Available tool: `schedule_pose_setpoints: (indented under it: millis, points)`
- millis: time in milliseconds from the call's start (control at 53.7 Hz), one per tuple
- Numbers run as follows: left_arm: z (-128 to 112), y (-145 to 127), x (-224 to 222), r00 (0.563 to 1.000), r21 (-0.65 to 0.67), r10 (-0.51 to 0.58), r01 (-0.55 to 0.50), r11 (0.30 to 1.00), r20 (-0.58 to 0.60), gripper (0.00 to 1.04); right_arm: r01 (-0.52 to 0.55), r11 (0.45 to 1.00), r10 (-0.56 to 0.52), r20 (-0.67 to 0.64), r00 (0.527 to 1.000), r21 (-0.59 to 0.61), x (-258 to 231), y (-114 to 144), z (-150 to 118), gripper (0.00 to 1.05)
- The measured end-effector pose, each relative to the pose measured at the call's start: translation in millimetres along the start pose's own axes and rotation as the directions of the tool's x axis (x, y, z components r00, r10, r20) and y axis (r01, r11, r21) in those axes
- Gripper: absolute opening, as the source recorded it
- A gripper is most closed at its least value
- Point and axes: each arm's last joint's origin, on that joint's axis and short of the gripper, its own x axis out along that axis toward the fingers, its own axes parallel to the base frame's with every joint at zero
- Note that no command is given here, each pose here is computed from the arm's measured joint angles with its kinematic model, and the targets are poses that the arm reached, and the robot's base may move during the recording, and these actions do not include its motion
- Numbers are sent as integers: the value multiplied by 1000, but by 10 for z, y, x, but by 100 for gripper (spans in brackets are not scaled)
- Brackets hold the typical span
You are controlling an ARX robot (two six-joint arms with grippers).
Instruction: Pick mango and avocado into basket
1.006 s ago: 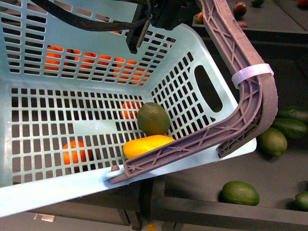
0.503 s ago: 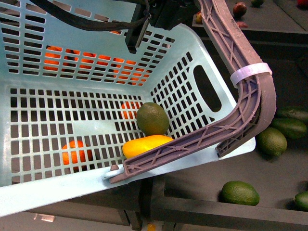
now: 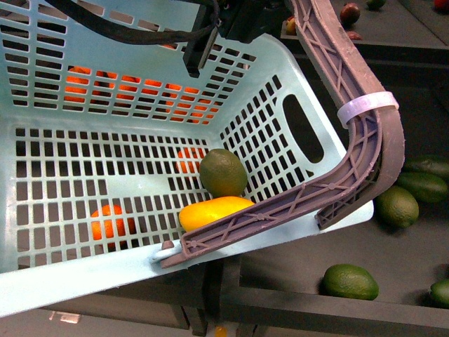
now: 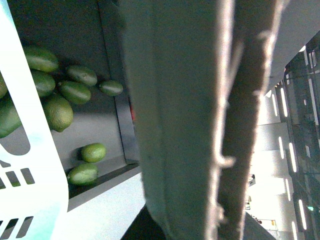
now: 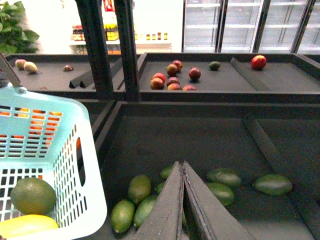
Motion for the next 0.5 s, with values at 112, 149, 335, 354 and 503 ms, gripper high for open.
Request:
schedule_pose_setpoints:
  millis: [112,149,335,354,503]
  points:
    - [0,0,0,1000,-1,1,-1,1000,2,8,0,1000,0,31,1000,0,-32,0,20,2]
    - [0,0,0,1000,1,0,0,1000,0,8,0,1000,0,30,1000,0,-32,0,19,2]
    - [-2,-3,1,1000,-6,-2,2,1000,-1,8,0,1000,0,31,1000,0,-33,0,19,2]
    - [-2,-3,1,1000,-6,-2,2,1000,-1,8,0,1000,0,30,1000,0,-33,0,19,2]
    - [0,-2,0,1000,-5,-1,1,1000,0,8,0,1000,0,31,1000,-1,-33,0,19,28]
